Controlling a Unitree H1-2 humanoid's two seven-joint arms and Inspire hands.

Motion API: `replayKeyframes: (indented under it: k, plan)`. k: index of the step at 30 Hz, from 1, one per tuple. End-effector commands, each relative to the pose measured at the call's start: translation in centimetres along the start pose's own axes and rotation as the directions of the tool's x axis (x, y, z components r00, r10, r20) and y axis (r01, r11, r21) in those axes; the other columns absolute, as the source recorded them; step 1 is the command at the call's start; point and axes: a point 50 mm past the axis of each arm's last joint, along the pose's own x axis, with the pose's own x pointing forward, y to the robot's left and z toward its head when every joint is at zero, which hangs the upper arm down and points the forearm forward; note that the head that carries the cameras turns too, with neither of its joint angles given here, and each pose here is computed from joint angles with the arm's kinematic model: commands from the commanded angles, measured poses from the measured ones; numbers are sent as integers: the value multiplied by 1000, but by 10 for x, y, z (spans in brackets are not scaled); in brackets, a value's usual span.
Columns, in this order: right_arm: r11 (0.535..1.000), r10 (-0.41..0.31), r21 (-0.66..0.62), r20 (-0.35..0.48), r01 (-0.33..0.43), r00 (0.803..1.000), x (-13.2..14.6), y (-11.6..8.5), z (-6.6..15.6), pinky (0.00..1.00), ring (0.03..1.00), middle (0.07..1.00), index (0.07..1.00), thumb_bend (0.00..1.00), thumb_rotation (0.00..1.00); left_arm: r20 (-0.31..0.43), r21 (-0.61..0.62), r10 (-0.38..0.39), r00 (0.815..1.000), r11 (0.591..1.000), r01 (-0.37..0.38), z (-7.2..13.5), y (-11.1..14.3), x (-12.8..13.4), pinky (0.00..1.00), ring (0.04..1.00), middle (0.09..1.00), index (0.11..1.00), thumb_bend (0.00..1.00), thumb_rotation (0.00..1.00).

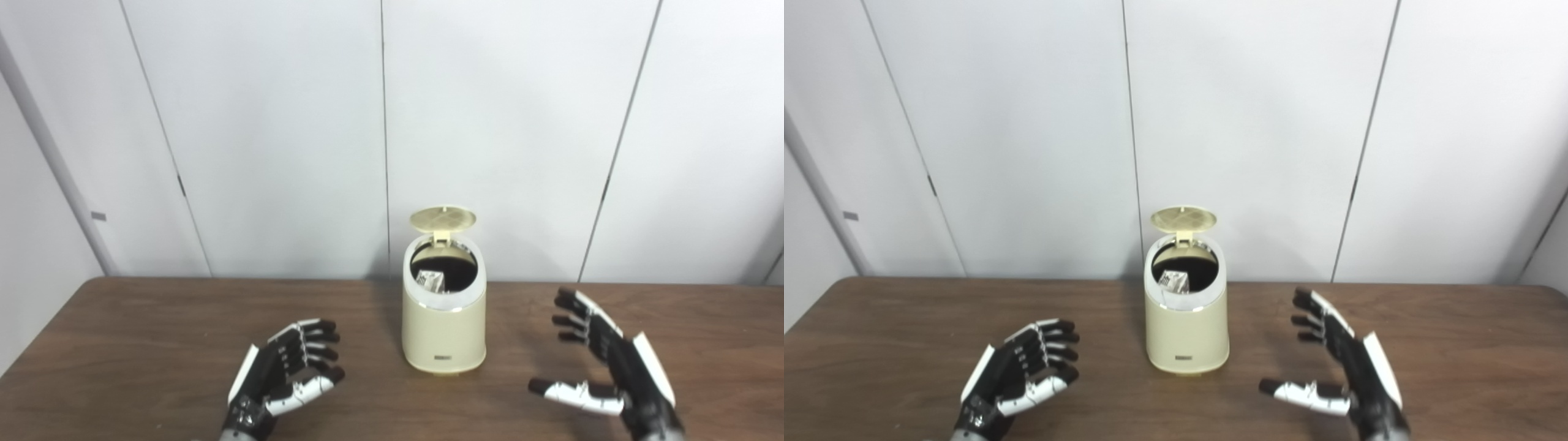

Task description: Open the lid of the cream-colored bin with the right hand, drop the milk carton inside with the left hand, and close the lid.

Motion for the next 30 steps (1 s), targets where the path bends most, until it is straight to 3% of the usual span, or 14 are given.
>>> replayKeyframes:
  k: [1,4,8,13,17,23,27,30]
  plan:
    - [997,16,-71,130,-6,991,32,-13,39,744,850,887,905,783,270,74,13,-5,997,1000,5,9,-2,8,514,589,674,731,783,119]
    - [992,64,-116,154,-47,986,57,-15,63,729,874,922,879,800,312,66,10,-6,998,1000,6,5,-5,6,511,593,681,742,804,140]
    - [975,111,-208,182,-72,977,86,-12,88,709,848,877,870,803,279,61,17,-7,998,1000,6,3,-6,5,516,598,685,740,815,142]
    - [966,120,-250,196,-69,973,111,-9,104,672,809,850,842,825,280,65,15,-7,998,1000,6,2,-6,5,511,593,682,736,804,150]
    - [964,144,-246,173,-99,974,125,-7,114,718,876,899,885,816,307,60,15,-2,998,1000,2,1,-4,6,508,593,682,735,808,163]
    - [898,205,-422,151,-124,967,137,-6,131,760,903,935,915,800,500,60,12,-6,998,1000,6,-1,-5,7,513,598,686,737,795,157]
    - [842,246,-520,137,-142,960,142,-4,141,831,935,941,921,719,645,72,-7,8,997,1000,-7,-1,-6,8,511,597,685,735,785,140]
    - [800,279,-579,124,-159,952,144,-1,148,832,939,934,913,688,676,80,3,6,997,1000,-6,-1,-6,8,502,588,682,736,776,146]
